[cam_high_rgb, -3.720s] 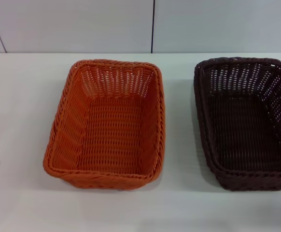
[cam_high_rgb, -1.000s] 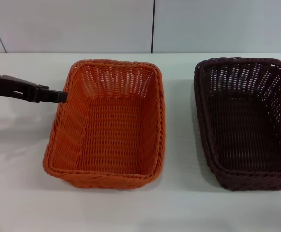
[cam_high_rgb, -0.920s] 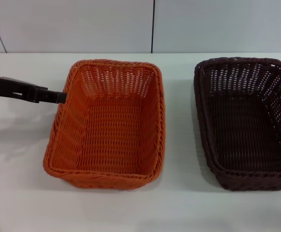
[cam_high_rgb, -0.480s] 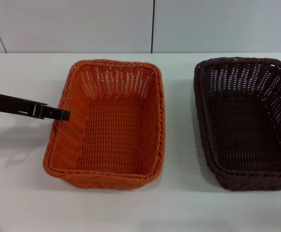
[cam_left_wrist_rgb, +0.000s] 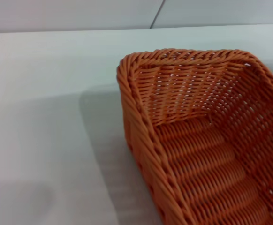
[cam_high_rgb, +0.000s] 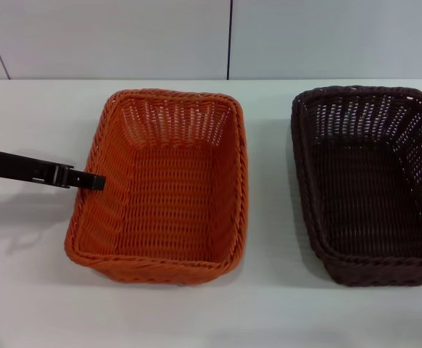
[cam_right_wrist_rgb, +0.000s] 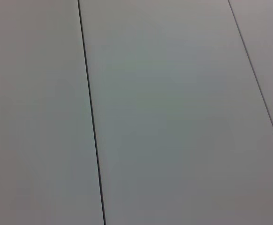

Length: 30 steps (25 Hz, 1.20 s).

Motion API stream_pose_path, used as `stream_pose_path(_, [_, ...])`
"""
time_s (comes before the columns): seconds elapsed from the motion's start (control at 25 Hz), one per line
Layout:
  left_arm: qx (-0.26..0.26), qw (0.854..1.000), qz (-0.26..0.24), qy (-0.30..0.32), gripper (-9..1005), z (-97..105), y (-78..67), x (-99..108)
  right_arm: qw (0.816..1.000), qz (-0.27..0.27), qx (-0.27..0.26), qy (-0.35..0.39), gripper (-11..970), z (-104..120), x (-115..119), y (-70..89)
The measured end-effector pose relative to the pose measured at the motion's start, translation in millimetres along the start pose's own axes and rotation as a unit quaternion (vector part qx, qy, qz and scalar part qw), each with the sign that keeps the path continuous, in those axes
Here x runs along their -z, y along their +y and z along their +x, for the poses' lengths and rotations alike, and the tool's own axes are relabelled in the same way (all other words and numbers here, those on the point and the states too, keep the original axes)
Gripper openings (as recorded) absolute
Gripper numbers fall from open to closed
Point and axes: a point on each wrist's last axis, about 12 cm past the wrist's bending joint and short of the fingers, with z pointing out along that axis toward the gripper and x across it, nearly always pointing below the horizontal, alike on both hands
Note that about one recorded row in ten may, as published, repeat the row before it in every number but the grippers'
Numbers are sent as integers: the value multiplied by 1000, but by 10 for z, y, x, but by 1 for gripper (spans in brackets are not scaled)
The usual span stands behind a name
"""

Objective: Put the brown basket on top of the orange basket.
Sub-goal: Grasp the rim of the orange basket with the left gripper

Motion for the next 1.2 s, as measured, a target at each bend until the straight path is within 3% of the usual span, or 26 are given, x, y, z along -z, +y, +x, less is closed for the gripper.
stream_pose_path(0.92, [-1,1000,-4,8,615,20,0,-164,1000,11,6,1,583,-5,34,-65])
stream_pose_path(1.2, [-6,1000,-5,7,453,-4,-8,-158,1000,23,7,6,583,4,32,-94])
